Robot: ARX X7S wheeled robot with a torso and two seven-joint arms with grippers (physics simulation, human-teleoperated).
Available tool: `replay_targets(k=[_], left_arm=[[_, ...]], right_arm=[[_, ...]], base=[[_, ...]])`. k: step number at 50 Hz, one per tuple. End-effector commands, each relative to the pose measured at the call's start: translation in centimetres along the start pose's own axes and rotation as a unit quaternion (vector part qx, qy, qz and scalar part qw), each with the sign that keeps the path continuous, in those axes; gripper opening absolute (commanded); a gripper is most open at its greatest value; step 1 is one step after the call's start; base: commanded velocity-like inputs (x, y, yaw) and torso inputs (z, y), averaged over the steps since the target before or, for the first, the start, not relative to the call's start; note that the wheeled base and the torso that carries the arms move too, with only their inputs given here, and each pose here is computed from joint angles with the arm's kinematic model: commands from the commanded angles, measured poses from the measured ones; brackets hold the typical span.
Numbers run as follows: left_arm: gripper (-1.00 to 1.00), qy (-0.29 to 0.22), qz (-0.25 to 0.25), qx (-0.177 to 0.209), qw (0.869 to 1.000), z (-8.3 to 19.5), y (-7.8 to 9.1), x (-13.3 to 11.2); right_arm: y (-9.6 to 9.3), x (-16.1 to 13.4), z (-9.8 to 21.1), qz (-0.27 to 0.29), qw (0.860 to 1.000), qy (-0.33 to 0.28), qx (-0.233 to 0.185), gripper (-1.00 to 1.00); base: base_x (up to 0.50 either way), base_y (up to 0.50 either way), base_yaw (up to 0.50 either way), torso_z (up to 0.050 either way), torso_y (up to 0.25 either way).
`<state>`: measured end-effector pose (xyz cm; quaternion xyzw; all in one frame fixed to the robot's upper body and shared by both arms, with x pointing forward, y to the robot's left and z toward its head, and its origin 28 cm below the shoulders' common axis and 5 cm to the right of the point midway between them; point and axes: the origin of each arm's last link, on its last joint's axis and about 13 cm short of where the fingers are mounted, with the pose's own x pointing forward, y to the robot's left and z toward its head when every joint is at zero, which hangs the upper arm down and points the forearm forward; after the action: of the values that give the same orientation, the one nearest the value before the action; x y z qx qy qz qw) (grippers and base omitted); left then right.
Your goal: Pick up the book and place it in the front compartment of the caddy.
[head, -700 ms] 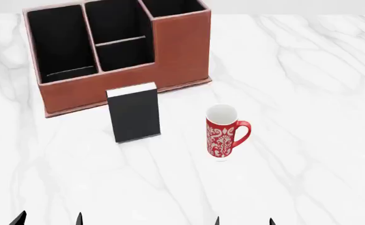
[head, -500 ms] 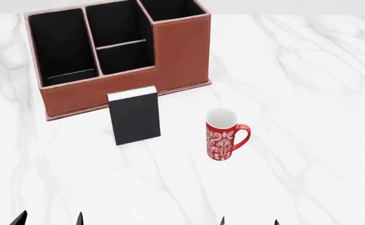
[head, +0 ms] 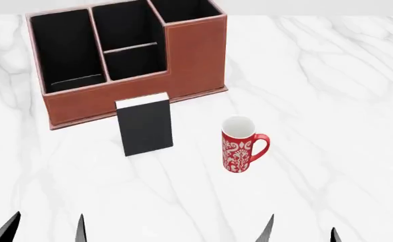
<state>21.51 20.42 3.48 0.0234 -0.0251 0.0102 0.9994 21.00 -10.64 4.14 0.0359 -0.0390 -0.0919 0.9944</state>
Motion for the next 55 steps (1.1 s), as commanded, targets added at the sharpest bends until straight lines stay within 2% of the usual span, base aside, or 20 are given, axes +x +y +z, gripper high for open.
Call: replay_targets(k=[1, 4, 5, 16, 18, 40, 55], left_arm=[[1.00, -0.072, 0.001, -0.019, 0.997, 5.1, -0.2, -0.6], [1.00, -0.092, 0.005, -0.020, 0.995, 6.3, -0.1, -0.9], [1.00, -0.107, 0.004, -0.032, 0.994, 7.2, -0.1, -1.1], [1.00, -0.158, 0.014, -0.058, 0.986, 11.1, 0.5, -2.5], [1.00, -0.163, 0.011, -0.075, 0.984, 11.5, 0.5, -2.6], [1.00, -0.195, 0.014, -0.066, 0.979, 12.4, 0.6, -3.6], [1.00, -0.204, 0.008, -0.072, 0.976, 13.3, 0.6, -4.2]], right_arm=[[0.7, -0.4, 5.6, 0.029, 0.995, -0.090, 0.002, 1.00], [0.6, -0.7, 7.2, 0.027, 0.993, -0.113, 0.009, 1.00], [0.4, -1.0, 8.5, 0.031, 0.991, -0.128, 0.033, 1.00], [0.3, -3.0, 14.0, 0.032, 0.977, -0.209, 0.035, 1.00], [0.3, -3.2, 14.3, 0.033, 0.976, -0.214, 0.033, 1.00], [0.3, -3.9, 15.4, 0.039, 0.969, -0.241, 0.029, 1.00], [0.4, -4.0, 15.5, 0.041, 0.970, -0.239, 0.031, 1.00]], base=[[0.00, 0.00, 0.00, 0.000, 0.000], [0.00, 0.00, 0.00, 0.000, 0.000], [0.00, 0.00, 0.00, 0.000, 0.000], [0.00, 0.00, 0.00, 0.000, 0.000], [0.00, 0.00, 0.00, 0.000, 0.000], [0.00, 0.00, 0.00, 0.000, 0.000], [0.48, 0.09, 0.00, 0.000, 0.000]])
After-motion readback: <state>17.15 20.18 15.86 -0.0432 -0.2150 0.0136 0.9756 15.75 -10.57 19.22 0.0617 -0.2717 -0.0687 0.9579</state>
